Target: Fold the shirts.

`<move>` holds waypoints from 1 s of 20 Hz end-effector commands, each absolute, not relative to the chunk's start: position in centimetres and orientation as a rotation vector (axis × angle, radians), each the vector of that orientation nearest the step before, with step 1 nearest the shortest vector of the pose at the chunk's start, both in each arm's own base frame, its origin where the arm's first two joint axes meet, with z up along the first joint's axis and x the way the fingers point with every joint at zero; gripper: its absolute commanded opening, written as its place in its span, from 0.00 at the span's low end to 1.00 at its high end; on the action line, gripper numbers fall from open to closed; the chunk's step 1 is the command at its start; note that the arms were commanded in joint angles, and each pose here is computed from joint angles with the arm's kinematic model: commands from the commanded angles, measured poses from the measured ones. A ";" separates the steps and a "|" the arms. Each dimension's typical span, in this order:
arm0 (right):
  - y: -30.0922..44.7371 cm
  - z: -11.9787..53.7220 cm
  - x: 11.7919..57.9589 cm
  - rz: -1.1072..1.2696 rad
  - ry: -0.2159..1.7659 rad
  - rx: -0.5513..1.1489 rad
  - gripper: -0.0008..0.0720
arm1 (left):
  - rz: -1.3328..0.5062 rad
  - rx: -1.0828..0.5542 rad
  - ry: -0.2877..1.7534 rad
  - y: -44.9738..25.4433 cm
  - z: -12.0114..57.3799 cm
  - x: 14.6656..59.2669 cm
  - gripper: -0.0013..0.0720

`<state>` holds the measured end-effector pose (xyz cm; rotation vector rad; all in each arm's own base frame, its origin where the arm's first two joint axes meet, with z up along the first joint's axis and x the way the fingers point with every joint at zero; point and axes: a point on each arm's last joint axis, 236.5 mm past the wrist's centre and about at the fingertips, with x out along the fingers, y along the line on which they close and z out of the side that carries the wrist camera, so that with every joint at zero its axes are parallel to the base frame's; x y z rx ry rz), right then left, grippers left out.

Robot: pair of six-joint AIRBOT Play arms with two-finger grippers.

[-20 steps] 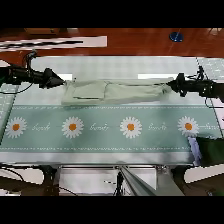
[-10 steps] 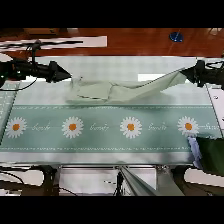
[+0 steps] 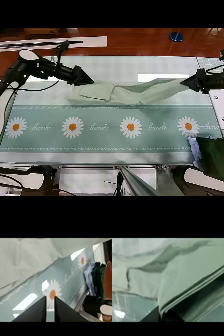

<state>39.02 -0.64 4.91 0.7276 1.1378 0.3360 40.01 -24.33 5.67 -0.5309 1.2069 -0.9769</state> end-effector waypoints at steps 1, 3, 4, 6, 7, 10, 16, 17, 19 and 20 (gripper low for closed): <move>-1.7 3.2 34.5 0.299 1.327 0.603 0.05 | -0.978 -0.498 1.174 -28.8 5.5 39.8 0.19; -3.0 3.1 32.7 0.237 1.379 0.532 0.05 | -0.919 -0.539 1.156 -30.7 5.5 40.5 0.04; -3.7 3.3 32.2 0.202 1.384 0.506 0.05 | -0.910 -0.537 1.140 -31.6 5.5 40.6 0.05; -5.3 3.3 31.1 0.128 1.409 0.436 0.05 | -0.922 -0.523 1.136 -33.3 5.3 40.0 0.05; -6.2 3.1 30.5 0.084 1.428 0.409 0.05 | -0.935 -0.514 1.144 -34.0 5.1 39.5 0.05; -8.4 2.3 28.5 -0.019 1.507 0.355 0.05 | -0.972 -0.490 1.181 -36.1 4.1 37.8 0.05; -9.3 2.1 27.7 -0.044 1.539 0.316 0.58 | -0.999 -0.464 1.259 -38.3 1.2 35.7 0.05; -11.6 1.8 26.5 -0.132 1.583 0.237 0.58 | -0.999 -0.464 1.261 -38.3 1.2 35.7 0.05; -17.4 2.3 23.8 -0.377 1.656 0.074 0.61 | -0.999 -0.465 1.260 -38.3 1.2 35.7 0.23; -18.6 2.4 23.5 -0.436 1.639 0.101 0.66 | -0.999 -0.464 1.260 -38.3 1.2 35.7 0.31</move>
